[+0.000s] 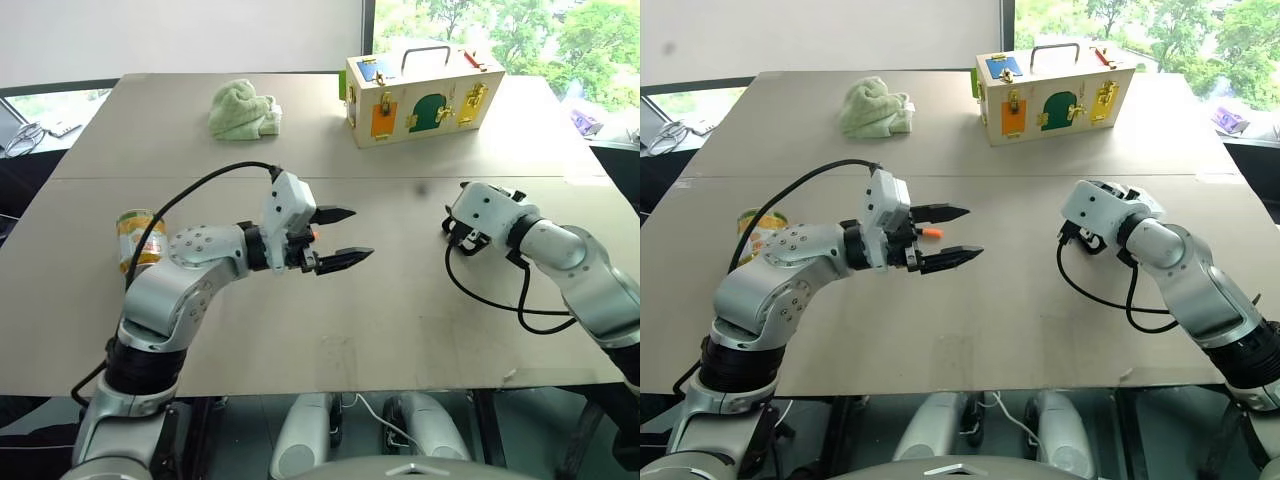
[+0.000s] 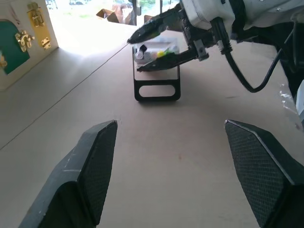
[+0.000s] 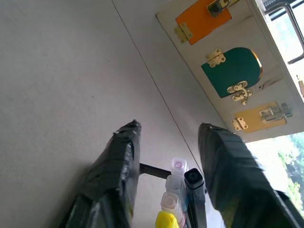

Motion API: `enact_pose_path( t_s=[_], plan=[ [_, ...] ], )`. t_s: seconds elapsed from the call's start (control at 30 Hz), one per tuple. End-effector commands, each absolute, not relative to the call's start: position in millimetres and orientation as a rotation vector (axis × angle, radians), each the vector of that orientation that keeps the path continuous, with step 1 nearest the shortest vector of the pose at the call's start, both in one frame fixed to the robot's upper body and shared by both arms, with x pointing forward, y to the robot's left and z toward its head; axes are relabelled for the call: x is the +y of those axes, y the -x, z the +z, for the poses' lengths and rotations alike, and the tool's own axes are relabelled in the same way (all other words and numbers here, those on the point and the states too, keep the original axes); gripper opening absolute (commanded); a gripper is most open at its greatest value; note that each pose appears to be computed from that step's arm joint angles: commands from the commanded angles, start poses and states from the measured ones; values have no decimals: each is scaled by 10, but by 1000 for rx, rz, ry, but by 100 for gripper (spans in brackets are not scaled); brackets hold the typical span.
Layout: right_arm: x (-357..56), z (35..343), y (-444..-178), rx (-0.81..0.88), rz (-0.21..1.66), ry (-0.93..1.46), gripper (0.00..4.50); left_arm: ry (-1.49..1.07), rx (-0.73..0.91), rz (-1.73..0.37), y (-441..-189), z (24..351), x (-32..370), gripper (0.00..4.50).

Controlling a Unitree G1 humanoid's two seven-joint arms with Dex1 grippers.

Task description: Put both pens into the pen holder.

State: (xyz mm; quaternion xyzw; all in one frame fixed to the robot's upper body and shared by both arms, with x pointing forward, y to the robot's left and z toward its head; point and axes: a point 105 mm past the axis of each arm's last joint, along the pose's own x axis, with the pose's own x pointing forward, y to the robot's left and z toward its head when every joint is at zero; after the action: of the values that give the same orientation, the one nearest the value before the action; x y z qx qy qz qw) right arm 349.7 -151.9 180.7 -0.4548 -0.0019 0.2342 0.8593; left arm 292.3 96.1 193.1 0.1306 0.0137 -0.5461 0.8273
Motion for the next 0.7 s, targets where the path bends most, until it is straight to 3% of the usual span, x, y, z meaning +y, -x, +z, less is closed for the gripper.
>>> enact_pose_path(
  t_s=[0.03, 0.07, 0.1, 0.2, 0.33, 0.53, 0.6, 0.7],
  plan=[
    [-1576, 2069, -3467, -127, 457, 899, 367, -396, 64, -1100, -3098, 1922, 1210, 375],
    [-1547, 2093, -3432, -149, 473, 827, 425, -423, 93, -1091, -3147, 1889, 1281, 375],
    [-1501, 2145, -3370, -178, 505, 741, 446, -466, 124, -1083, -3207, 1850, 1369, 375],
    [-1346, 2235, -3100, -206, 668, 573, 446, -599, 238, -1053, -3415, 1729, 1636, 375],
    [-1187, 2156, -2603, -121, 937, 432, 446, -736, 399, -1020, -3763, 1626, 1908, 375],
    [-1135, 1985, -2264, -20, 1042, 448, 446, -940, 597, -1056, -4031, 1500, 2061, 375],
    [-1123, 1954, -2207, -8, 1047, 446, 450, -986, 650, -1095, -4015, 1435, 2074, 320],
    [-1119, 1946, -2168, -13, 1029, 437, 450, -1000, 707, -1185, -3928, 1348, 2070, 189]
  ],
)
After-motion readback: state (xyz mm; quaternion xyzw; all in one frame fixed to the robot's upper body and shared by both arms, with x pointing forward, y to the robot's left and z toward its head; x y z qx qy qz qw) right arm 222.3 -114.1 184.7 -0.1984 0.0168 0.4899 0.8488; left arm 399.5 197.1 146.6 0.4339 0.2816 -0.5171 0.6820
